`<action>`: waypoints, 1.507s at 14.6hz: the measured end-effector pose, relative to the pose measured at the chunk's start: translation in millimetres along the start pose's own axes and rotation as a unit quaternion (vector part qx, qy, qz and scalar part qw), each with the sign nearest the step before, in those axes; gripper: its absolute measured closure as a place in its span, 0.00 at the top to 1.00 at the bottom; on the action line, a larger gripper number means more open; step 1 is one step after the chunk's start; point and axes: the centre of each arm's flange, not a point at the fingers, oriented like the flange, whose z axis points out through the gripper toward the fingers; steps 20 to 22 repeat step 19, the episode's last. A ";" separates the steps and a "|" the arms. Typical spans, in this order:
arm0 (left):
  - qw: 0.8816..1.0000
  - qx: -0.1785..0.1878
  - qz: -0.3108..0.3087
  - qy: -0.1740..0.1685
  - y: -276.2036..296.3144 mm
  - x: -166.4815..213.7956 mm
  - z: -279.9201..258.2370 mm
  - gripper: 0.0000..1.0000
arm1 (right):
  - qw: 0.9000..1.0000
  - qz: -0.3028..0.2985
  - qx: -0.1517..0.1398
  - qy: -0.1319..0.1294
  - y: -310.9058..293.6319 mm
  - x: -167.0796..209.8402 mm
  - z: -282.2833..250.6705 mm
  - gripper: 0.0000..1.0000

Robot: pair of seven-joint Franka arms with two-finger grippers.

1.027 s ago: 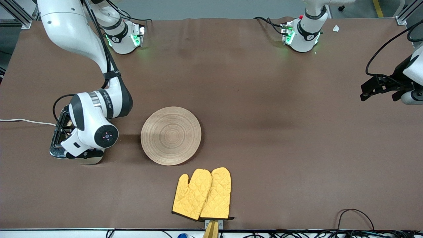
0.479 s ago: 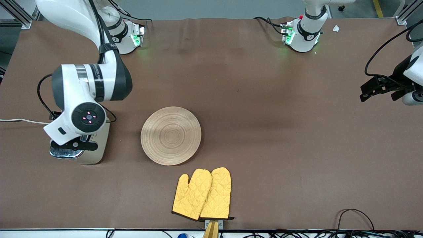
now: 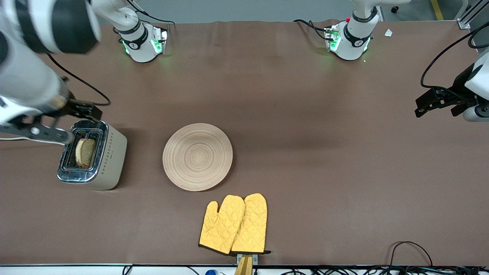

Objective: Move plate and put bread in toaster

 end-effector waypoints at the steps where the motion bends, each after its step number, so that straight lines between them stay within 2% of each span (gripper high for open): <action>1: 1.000 0.000 0.000 0.000 0.4 0.0 -0.2 1.00 | 1.000 0.013 0.020 0.001 20.8 0.1 -4.9 1.00; 4: 1.000 0.000 0.001 0.002 1.5 0.0 -1.8 1.00 | 0.998 0.037 0.058 0.015 60.6 3.9 -4.6 1.00; 7: 1.000 0.000 0.001 0.002 1.7 0.1 -2.0 1.00 | 0.997 0.021 0.072 0.033 72.4 -8.8 -1.5 1.00; 13: 1.000 0.000 0.002 0.002 1.9 0.0 -2.0 1.00 | 0.994 -0.022 0.105 0.031 133.2 -4.2 19.4 1.00; 16: 1.000 0.000 0.002 0.002 1.9 0.0 -2.0 1.00 | 0.989 -0.034 0.139 0.031 160.8 -0.9 26.9 1.00; 22: 1.000 0.000 0.002 0.002 1.8 0.0 -2.0 1.00 | 0.988 -0.043 0.146 0.031 158.4 -0.5 28.4 1.00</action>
